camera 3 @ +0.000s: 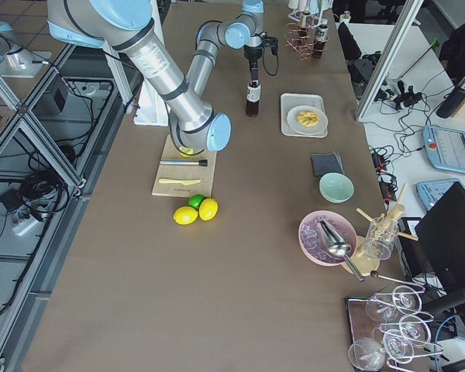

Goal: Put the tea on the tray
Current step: 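Close the right gripper on the bottle cap and lift it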

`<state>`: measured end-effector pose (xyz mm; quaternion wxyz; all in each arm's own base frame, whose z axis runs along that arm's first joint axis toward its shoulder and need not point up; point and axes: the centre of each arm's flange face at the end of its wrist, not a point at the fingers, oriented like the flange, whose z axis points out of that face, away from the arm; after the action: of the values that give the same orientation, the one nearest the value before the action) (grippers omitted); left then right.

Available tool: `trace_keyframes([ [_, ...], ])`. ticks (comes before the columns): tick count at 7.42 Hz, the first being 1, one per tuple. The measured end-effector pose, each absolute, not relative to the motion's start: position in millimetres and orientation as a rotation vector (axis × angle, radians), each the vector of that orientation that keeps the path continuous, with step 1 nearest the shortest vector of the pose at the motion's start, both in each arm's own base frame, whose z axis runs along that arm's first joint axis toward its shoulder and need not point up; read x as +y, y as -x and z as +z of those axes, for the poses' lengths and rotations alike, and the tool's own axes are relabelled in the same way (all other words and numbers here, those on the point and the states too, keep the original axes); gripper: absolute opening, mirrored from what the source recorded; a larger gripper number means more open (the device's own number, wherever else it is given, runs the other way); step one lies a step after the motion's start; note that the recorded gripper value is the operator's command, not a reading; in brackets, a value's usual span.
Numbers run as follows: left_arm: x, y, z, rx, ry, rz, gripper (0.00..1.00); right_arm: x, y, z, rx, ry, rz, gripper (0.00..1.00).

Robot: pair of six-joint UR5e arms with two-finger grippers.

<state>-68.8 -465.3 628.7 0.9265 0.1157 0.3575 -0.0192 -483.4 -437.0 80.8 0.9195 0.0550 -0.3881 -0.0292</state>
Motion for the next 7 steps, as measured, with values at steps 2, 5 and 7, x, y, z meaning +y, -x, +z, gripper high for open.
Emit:
trace_keyframes([
  [2, -468, 69, 631, 0.733, -0.233, -0.041, 0.98, -437, 499, 81, -0.805, -0.112, -0.052, 0.78],
  [5, -470, 69, 631, 0.732, -0.233, -0.041, 0.98, -436, 503, 81, -0.803, -0.118, -0.05, 0.48],
  [7, -472, 68, 632, 0.732, -0.231, -0.041, 0.98, -432, 506, 81, -0.802, -0.119, -0.054, 0.44],
])
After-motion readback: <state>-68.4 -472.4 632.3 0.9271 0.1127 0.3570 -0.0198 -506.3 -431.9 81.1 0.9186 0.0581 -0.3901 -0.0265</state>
